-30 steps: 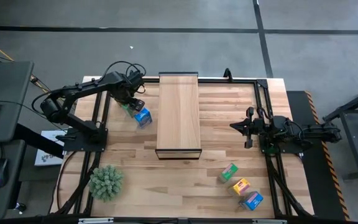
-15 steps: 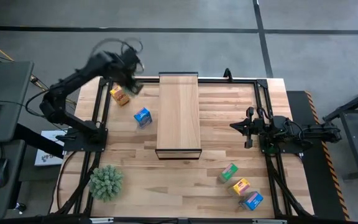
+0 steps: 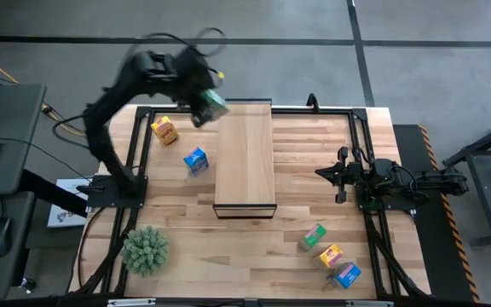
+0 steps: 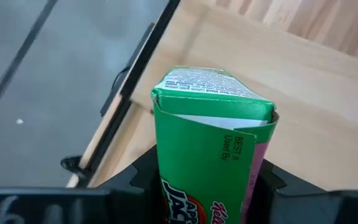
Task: Stack cereal on shelf
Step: Put the left green cereal on the shelf
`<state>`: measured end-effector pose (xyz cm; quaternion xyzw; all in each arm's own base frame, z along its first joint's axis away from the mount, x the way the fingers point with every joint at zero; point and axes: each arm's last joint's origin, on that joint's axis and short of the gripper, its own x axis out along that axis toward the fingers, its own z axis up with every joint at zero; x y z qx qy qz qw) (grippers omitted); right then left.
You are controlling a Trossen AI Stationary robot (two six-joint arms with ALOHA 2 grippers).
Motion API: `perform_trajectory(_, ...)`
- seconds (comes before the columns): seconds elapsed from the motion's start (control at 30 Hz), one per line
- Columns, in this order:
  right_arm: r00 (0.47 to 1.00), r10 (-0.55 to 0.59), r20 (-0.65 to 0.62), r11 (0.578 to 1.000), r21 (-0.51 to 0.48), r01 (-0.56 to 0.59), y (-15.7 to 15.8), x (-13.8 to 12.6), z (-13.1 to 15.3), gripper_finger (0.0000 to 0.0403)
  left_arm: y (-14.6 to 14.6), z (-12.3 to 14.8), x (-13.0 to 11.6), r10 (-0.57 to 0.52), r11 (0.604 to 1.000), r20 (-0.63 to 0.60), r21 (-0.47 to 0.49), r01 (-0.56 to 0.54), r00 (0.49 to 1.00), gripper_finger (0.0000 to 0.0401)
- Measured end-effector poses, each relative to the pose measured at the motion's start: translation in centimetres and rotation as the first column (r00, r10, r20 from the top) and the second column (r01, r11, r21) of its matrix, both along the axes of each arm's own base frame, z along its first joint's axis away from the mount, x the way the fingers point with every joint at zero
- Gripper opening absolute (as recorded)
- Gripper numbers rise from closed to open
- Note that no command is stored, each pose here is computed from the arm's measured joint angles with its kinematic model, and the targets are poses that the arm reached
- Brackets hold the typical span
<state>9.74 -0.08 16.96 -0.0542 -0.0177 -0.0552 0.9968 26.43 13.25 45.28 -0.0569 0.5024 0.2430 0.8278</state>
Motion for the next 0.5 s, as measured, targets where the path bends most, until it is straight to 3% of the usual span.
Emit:
perform_trajectory(0.23,1.000,0.000,0.000,1.000,0.000,0.000,0.0,0.0,0.0,0.0000,1.8,-3.8,4.0,0.042,0.999,-0.109,-0.026,-0.045,0.993,0.0133)
perform_trajectory(0.5,1.000,0.000,0.000,1.000,0.000,0.000,0.0,0.0,0.0,0.0000,4.6,-6.9,5.8,0.132,0.986,-0.173,-0.074,-0.147,0.976,0.0136)
